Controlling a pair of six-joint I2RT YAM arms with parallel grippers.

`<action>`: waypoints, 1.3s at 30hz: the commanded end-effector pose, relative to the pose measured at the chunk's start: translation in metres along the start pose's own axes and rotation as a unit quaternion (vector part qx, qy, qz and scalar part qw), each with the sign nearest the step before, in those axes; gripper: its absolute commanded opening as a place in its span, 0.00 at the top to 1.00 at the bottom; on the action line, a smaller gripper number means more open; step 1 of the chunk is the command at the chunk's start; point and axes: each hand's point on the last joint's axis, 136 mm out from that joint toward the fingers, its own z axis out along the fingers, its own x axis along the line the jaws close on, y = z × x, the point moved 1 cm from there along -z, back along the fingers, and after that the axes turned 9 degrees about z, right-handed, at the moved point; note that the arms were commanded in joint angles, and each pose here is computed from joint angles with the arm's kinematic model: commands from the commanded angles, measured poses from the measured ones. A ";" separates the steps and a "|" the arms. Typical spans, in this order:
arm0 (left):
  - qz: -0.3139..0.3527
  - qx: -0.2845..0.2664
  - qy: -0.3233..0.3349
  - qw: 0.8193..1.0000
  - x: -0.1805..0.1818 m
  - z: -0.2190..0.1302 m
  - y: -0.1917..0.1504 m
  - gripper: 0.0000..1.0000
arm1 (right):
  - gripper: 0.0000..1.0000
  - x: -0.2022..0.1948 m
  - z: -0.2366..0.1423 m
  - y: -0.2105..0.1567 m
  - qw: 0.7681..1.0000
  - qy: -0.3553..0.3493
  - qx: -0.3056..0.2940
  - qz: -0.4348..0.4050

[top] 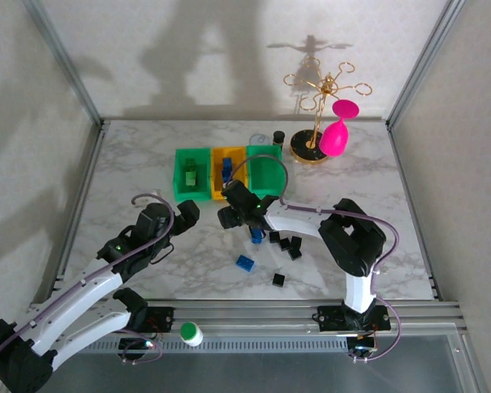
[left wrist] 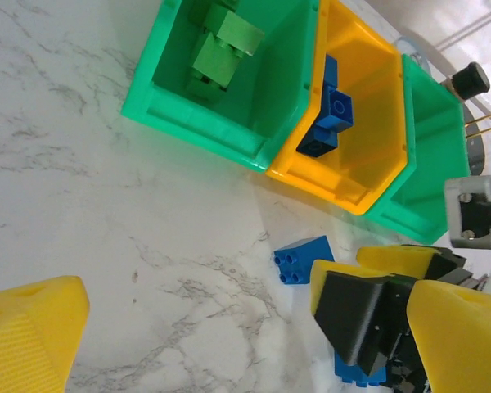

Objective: Sort the legos into containers by color
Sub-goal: Pick up the lego from the center of the table.

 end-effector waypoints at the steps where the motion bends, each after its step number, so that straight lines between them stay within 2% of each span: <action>1: -0.003 -0.003 0.013 1.000 0.006 -0.002 -0.001 0.00 | 0.33 0.004 0.006 0.006 1.000 -0.009 -0.005 -0.021; 5: -0.001 -0.002 0.017 1.000 0.006 -0.002 -0.001 0.00 | 0.35 0.000 0.011 0.008 0.999 -0.029 -0.010 -0.031; 14: -0.001 -0.007 0.018 1.000 0.004 -0.002 0.003 0.00 | 0.45 0.007 0.022 0.006 0.999 -0.019 0.001 -0.039; 27: 0.003 -0.008 0.024 1.000 0.007 -0.002 0.002 0.00 | 0.36 0.012 0.022 0.001 0.999 -0.003 0.005 -0.031; 39: 0.006 -0.011 0.027 1.000 0.008 -0.003 0.004 0.00 | 0.45 0.009 0.030 -0.005 1.000 -0.011 0.012 -0.025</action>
